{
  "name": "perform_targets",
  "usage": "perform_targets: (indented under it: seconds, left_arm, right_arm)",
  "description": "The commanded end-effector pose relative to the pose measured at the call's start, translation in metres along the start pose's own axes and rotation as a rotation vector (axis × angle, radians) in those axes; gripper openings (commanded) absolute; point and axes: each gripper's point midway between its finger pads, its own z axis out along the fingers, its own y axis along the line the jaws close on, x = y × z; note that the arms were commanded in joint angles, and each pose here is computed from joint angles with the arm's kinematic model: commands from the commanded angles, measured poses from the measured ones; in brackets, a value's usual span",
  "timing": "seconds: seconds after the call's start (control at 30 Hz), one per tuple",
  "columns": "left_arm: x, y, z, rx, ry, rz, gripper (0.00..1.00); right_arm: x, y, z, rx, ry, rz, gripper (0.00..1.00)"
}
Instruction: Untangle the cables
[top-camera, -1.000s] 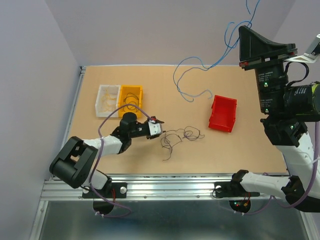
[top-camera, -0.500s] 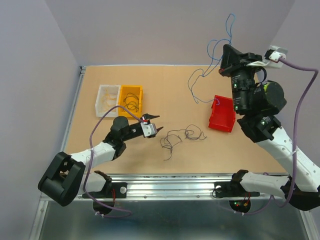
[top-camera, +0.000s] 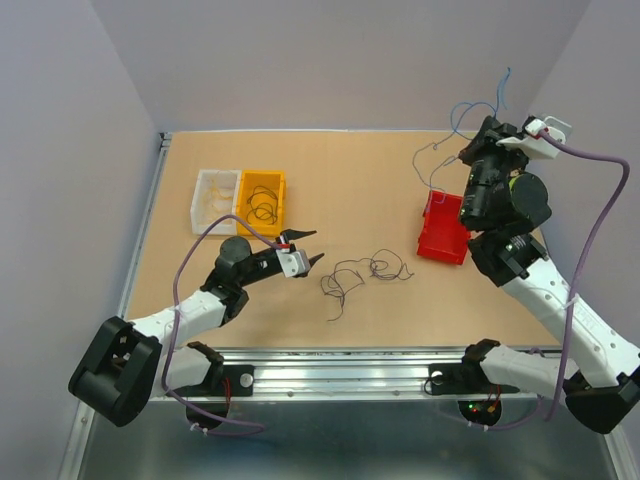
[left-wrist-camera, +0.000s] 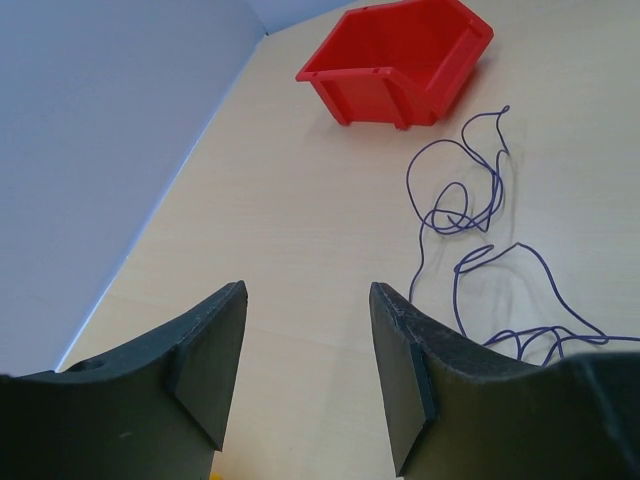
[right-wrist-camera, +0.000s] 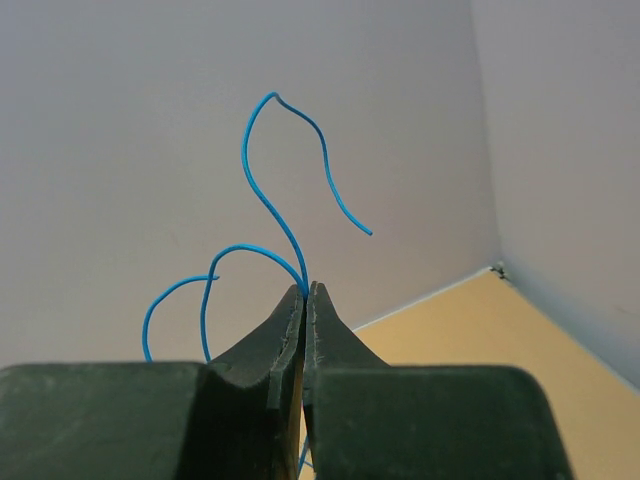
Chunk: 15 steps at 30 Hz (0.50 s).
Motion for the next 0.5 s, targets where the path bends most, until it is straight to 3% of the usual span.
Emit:
perform_targets:
  seconds: [0.0, 0.47]
  left_arm:
    - [-0.011, 0.006, -0.004, -0.026, -0.036, 0.046, 0.63]
    - [-0.013, 0.006, -0.007, -0.028, -0.036, 0.062, 0.63]
  right_arm:
    - [0.005, -0.037, 0.004, 0.134, -0.026, -0.008, 0.01]
    - [0.091, -0.096, 0.017, 0.248, 0.078, -0.015, 0.01]
